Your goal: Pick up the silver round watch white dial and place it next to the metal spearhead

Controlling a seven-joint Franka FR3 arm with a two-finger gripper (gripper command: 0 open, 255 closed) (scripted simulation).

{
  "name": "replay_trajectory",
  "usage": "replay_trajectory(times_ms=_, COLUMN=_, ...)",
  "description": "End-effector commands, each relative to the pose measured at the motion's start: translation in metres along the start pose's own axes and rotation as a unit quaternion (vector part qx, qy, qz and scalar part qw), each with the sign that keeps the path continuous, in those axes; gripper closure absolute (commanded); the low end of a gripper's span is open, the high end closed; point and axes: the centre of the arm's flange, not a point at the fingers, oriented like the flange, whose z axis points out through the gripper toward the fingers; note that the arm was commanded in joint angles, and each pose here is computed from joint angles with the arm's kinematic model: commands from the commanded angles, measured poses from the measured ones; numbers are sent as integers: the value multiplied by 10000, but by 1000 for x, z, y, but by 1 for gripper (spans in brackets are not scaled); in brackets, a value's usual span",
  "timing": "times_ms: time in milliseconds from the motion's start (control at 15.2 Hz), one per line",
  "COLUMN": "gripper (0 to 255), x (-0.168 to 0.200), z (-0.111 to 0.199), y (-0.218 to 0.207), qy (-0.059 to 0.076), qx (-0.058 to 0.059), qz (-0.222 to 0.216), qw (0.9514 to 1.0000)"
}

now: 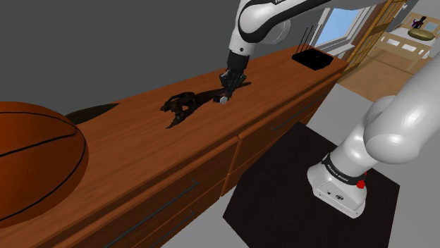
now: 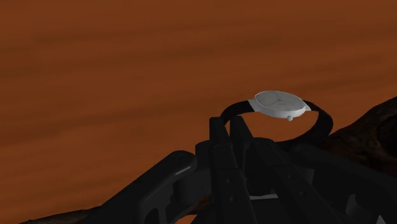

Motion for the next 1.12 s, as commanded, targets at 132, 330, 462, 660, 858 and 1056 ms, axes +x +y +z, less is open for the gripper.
replay_trajectory(times_ms=132, gripper=255, x=-4, z=-21, y=-5, qy=0, qx=0, qz=0, qw=10000)
replay_trajectory(times_ms=330, gripper=255, x=-5, z=-37, y=-8, qy=0, qx=0, qz=0, qw=10000)
replay_trajectory(times_ms=462, gripper=255, x=-7, z=-47, y=-10, qy=0, qx=0, qz=0, qw=10000)
replay_trajectory(times_ms=660, gripper=255, x=-9, z=-62, y=-14, qy=0, qx=0, qz=0, qw=10000)
replay_trajectory(times_ms=858, gripper=255, x=-10, z=-78, y=-17, qy=0, qx=0, qz=0, qw=10000)
replay_trajectory(times_ms=1056, gripper=255, x=-12, z=-93, y=-21, qy=0, qx=0, qz=0, qw=10000)
